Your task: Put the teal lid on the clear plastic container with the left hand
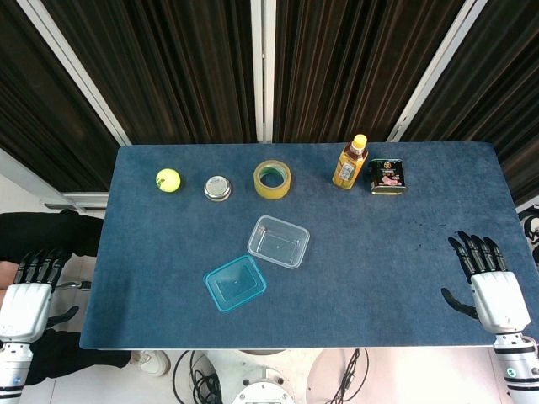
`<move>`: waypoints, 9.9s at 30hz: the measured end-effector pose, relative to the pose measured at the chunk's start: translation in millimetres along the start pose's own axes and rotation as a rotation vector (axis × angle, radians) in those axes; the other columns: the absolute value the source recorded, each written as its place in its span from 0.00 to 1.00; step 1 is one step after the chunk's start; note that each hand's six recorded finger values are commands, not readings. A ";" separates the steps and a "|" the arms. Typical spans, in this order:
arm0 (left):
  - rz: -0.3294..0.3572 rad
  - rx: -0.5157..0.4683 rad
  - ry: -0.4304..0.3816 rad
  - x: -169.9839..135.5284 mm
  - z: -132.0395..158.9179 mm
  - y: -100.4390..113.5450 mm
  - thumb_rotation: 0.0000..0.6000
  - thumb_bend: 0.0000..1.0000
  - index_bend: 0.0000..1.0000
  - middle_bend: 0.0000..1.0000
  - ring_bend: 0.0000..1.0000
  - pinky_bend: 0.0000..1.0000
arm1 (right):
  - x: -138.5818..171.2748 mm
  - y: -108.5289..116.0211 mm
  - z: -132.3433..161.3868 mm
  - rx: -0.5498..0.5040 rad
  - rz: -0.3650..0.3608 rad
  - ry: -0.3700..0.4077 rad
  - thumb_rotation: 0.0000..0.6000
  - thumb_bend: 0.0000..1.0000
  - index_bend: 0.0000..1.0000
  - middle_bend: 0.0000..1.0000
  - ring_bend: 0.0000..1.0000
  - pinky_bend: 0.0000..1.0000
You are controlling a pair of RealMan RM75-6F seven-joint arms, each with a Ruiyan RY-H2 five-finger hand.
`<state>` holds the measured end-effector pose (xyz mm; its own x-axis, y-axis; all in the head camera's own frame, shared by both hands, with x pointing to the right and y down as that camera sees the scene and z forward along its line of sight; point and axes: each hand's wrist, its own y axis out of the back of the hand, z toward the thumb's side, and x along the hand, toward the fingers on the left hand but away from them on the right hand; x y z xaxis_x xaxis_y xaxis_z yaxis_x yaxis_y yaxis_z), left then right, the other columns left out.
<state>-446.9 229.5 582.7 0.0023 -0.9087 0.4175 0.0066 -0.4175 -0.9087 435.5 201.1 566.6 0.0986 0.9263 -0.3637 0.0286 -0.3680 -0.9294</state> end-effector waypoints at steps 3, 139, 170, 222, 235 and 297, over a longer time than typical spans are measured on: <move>-0.005 0.001 0.004 0.4 0.3 -1.1 1.00 0.00 0.13 0.06 0.00 0.00 | -2.8 -2.7 1.0 -0.001 0.011 0.001 1.00 0.17 0.00 0.00 0.00 0.00; -0.509 0.084 -0.304 185.1 291.1 -94.8 1.00 0.00 0.12 0.02 0.00 0.02 | 2.6 -15.2 -22.1 -0.028 0.054 -0.073 1.00 0.10 0.00 0.00 0.00 0.00; -0.464 0.185 -0.363 191.0 295.1 -76.7 1.00 0.12 0.34 0.35 0.17 0.09 | 7.2 -14.6 -28.8 -0.043 0.039 -0.085 1.00 0.10 0.00 0.00 0.00 0.00; -0.343 0.398 -0.799 215.0 435.5 -31.1 1.00 0.12 0.34 0.33 0.15 0.05 | 12.7 -11.1 -21.5 -0.011 0.049 -0.115 1.00 0.10 0.00 0.00 0.00 0.00; -0.346 0.452 -0.823 221.8 432.4 -25.5 1.00 0.12 0.34 0.32 0.15 0.03 | 14.3 -11.7 -23.3 -0.008 0.052 -0.128 1.00 0.10 0.00 0.00 0.00 0.00; -0.396 0.444 -0.725 222.6 442.8 -35.0 1.00 0.12 0.26 0.25 0.15 0.03 | 16.4 -14.1 -29.6 -0.015 0.059 -0.143 1.00 0.10 0.00 0.00 0.00 0.00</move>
<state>-3.9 44.0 709.7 0.5401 -0.4135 0.7330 0.5213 -0.5194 -0.6771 466.1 219.1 575.6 -0.0424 0.9046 -0.4241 0.0423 -0.4225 -0.9054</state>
